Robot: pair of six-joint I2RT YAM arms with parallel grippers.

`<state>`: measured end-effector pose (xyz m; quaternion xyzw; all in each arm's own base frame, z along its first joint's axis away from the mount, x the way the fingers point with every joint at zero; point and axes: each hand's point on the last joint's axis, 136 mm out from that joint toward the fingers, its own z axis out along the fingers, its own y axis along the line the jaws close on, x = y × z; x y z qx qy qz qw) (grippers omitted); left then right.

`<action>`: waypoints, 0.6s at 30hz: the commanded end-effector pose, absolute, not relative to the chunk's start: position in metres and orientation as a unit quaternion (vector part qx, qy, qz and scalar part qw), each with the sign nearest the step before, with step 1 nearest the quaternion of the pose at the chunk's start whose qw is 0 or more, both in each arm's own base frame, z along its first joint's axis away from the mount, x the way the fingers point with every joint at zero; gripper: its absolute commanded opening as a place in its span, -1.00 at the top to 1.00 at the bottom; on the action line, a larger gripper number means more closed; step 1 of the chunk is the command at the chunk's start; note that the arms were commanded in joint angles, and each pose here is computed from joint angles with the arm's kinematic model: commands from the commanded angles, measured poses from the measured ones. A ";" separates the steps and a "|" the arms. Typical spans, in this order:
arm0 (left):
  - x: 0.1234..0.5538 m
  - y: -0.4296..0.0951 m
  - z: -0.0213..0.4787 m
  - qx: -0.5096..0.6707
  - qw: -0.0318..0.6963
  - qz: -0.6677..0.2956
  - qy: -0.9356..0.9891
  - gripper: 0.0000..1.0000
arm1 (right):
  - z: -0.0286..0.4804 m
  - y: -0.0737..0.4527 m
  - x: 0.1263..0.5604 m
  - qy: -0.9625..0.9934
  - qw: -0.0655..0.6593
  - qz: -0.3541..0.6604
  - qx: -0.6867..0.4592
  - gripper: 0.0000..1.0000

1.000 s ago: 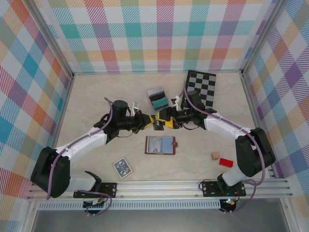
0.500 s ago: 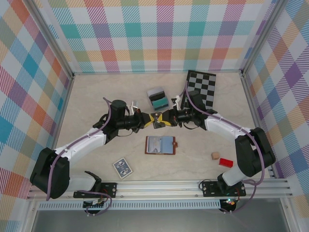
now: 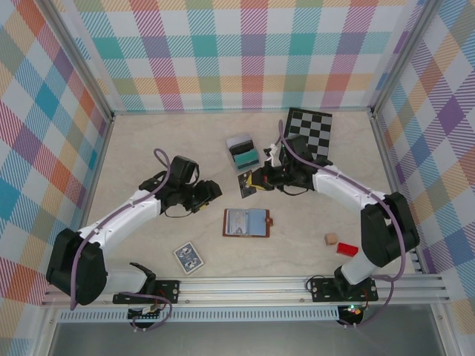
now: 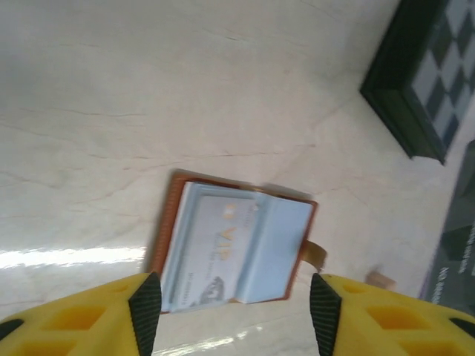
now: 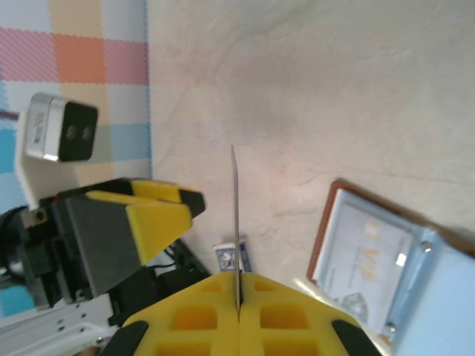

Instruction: Take the credit cards out of the card holder

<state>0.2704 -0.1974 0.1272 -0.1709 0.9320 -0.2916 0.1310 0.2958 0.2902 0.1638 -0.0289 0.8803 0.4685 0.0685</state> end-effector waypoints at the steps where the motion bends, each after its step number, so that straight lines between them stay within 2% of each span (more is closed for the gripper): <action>1: 0.263 -0.171 0.124 -0.170 0.138 -0.229 0.948 -0.23 | 0.145 0.280 0.306 0.907 0.074 0.413 -0.033 1.00; 10: 0.263 -0.166 0.127 -0.163 0.154 -0.221 0.949 -0.43 | 0.163 0.282 0.361 0.922 0.139 0.350 -0.090 1.00; 18: 0.265 -0.178 0.135 -0.158 0.155 -0.258 0.941 -0.51 | 0.173 0.294 0.392 0.906 0.176 0.360 -0.135 1.00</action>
